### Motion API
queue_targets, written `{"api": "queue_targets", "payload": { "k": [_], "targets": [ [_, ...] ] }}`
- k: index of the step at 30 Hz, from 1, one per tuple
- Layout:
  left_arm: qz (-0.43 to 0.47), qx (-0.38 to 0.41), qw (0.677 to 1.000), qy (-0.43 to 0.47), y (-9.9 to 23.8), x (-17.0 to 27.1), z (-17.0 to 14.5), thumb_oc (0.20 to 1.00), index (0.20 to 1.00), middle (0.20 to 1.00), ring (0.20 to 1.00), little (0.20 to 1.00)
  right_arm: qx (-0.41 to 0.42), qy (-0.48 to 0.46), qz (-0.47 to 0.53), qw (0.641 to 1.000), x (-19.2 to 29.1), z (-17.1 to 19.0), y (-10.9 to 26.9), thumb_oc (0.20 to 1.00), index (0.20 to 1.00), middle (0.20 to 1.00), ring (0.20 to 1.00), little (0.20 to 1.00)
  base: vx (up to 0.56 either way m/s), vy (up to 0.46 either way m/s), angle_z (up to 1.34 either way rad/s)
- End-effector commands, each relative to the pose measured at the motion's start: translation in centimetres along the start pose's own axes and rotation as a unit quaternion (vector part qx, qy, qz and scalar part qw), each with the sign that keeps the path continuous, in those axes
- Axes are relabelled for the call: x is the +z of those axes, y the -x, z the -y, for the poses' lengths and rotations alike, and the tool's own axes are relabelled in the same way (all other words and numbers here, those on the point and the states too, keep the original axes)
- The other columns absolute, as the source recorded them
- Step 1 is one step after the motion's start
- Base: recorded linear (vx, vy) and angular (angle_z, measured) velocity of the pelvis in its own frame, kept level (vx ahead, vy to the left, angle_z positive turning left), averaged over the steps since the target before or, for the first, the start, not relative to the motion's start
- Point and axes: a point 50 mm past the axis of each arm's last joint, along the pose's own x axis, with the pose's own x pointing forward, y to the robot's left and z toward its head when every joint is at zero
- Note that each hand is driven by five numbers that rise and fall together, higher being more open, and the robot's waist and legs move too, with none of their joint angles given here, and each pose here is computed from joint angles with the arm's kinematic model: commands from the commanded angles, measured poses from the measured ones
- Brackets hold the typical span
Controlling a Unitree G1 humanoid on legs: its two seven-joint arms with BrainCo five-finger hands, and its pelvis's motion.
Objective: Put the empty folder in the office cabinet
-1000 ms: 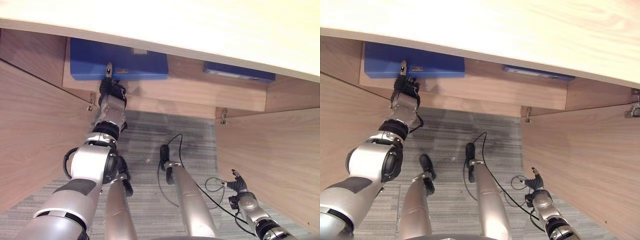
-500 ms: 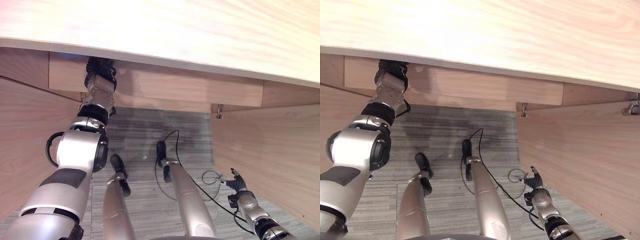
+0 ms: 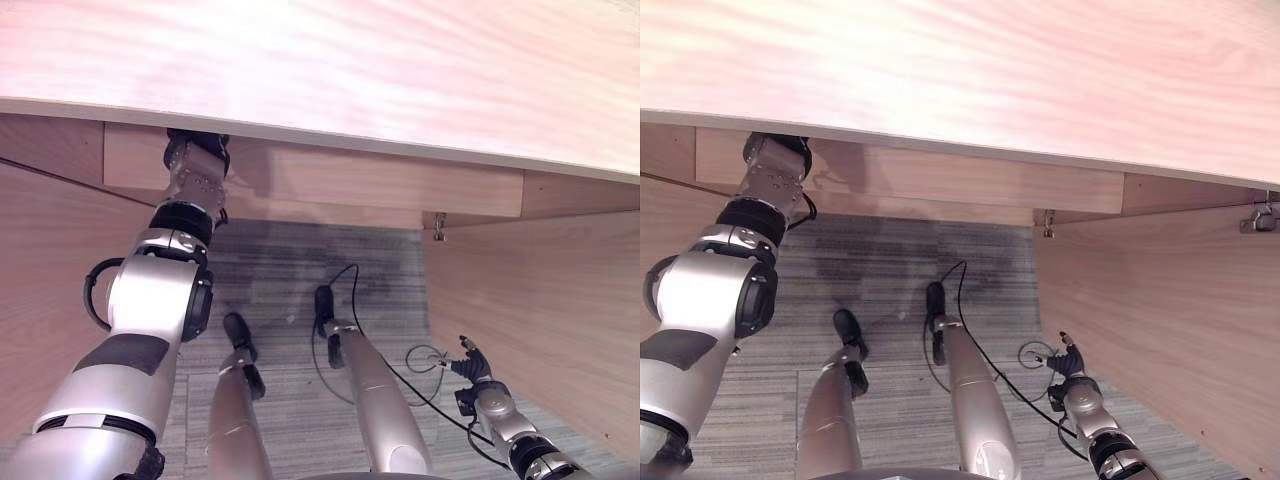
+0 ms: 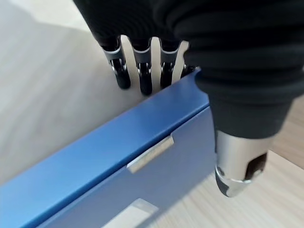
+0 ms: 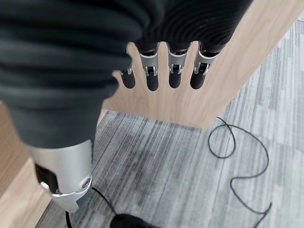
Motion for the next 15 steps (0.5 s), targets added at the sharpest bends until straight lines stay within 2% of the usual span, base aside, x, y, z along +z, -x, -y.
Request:
{"api": "queue_targets", "payload": {
  "k": [1, 3, 4, 9, 15],
  "targets": [
    [0.091, -0.067, 0.993, 0.026, 0.6, 5.7, 4.2, 1.000, 1.000, 1.000, 1.000, 1.000, -0.029, -0.012, 0.010, 0.999, 0.3, 2.5, -0.1, 1.000, 1.000, 1.000, 1.000, 1.000, 0.00, 0.000, 0.00],
    [0.093, -0.065, 0.993, 0.024, 0.5, 6.0, 4.1, 1.000, 1.000, 1.000, 1.000, 1.000, -0.027, -0.011, 0.012, 1.000, 0.3, 2.4, -0.1, 1.000, 1.000, 1.000, 1.000, 1.000, 0.01, 0.009, -0.05],
    [0.080, -0.044, 0.996, 0.019, 0.1, 5.2, 2.4, 1.000, 1.000, 1.000, 1.000, 1.000, -0.020, -0.004, 0.010, 1.000, 0.0, 2.0, 0.1, 1.000, 1.000, 1.000, 1.000, 1.000, 0.01, 0.015, -0.04],
    [0.042, -0.013, 0.999, -0.003, -0.3, 2.6, -0.1, 1.000, 1.000, 1.000, 1.000, 1.000, -0.010, 0.009, 0.003, 1.000, -0.5, 1.6, 0.3, 1.000, 1.000, 1.000, 1.000, 1.000, 0.00, 0.000, 0.00],
    [-0.054, 0.077, 0.995, -0.024, 0.1, -4.0, -7.0, 1.000, 1.000, 1.000, 1.000, 1.000, -0.002, 0.019, -0.016, 1.000, -1.2, 1.1, 0.4, 1.000, 1.000, 1.000, 1.000, 1.000, 0.02, 0.024, -0.06]
  ]
}}
